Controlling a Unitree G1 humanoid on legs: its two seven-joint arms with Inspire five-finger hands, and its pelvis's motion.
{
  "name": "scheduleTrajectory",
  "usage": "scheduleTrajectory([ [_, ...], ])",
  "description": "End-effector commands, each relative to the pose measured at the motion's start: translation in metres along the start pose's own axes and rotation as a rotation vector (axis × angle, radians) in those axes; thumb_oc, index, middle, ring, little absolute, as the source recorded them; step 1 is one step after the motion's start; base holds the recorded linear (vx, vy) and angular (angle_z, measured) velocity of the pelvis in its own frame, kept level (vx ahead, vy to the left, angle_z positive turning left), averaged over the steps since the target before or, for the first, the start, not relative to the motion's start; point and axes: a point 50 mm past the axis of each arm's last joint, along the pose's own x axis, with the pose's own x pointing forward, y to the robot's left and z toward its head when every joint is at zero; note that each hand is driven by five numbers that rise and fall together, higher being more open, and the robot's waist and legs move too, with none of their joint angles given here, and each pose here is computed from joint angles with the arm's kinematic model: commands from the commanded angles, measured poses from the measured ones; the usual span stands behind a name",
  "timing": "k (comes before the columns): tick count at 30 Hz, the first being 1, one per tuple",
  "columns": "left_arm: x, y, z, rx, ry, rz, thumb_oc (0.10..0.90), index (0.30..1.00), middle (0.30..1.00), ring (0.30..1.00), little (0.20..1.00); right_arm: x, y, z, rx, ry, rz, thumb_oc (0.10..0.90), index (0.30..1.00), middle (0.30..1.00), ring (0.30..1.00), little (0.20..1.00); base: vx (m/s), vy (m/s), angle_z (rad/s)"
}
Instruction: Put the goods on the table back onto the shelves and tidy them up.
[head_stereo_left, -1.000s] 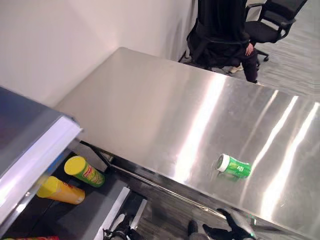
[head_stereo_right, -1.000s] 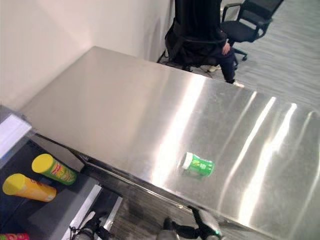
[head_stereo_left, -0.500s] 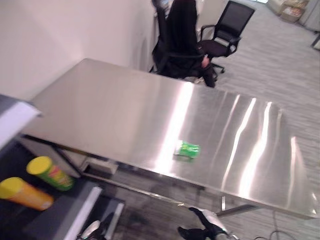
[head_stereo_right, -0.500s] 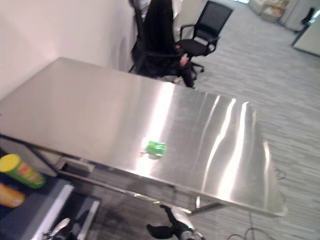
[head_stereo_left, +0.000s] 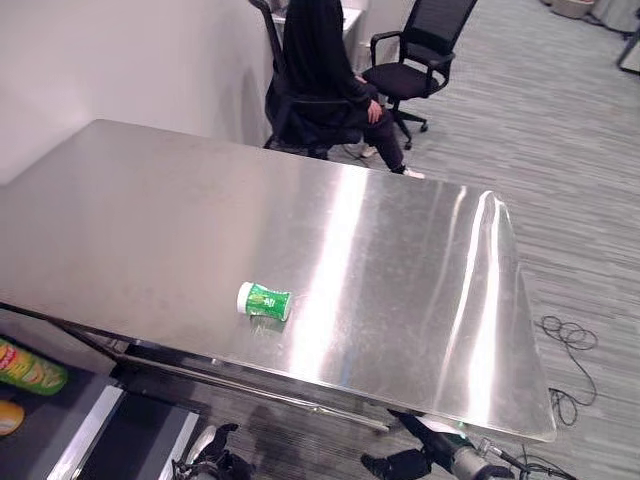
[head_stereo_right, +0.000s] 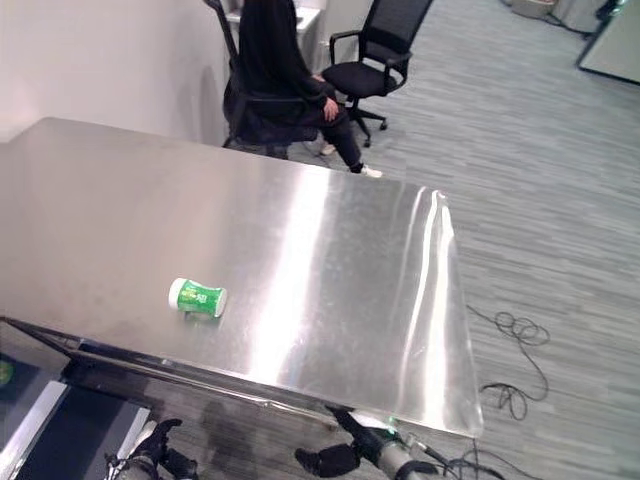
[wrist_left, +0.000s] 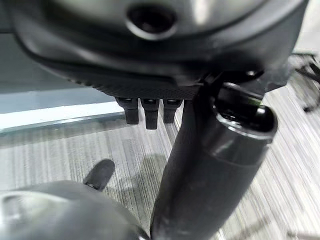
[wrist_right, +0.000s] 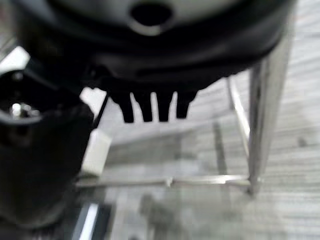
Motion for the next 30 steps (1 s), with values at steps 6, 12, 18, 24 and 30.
scheduleTrajectory([
  [6,0.001,0.001,-0.003,0.027,0.027,-0.005,0.800,0.900,0.900,0.900,0.900,0.016,-0.042,0.044,0.047,-0.237,-0.189,0.800,0.900,0.900,0.900,0.900,0.00,0.037,-0.05],
  [12,-0.003,0.003,-0.017,-0.085,0.076,0.017,0.800,0.900,0.900,0.900,0.900,0.022,-0.031,0.046,0.046,-0.248,-0.163,0.800,0.900,0.900,0.900,0.900,-0.10,-0.043,0.15],
  [18,-0.003,0.004,-0.020,-0.074,0.094,0.025,0.800,0.900,0.900,0.900,0.900,0.022,-0.028,0.030,0.055,-0.178,-0.143,0.800,0.900,0.900,0.900,0.900,-0.21,0.068,0.43],
  [24,-0.006,-0.007,-0.026,-0.023,0.128,-0.022,0.800,0.900,0.900,0.900,0.900,0.010,-0.016,0.004,0.208,-0.014,-0.248,0.800,0.900,0.900,0.900,0.900,-0.02,0.290,0.60],
  [30,-0.011,-0.002,-0.044,-0.017,0.164,-0.029,0.800,0.900,0.900,0.900,0.900,0.000,-0.023,0.002,0.238,-0.013,-0.317,0.800,0.900,0.900,0.900,0.900,-0.03,0.090,0.19],
])
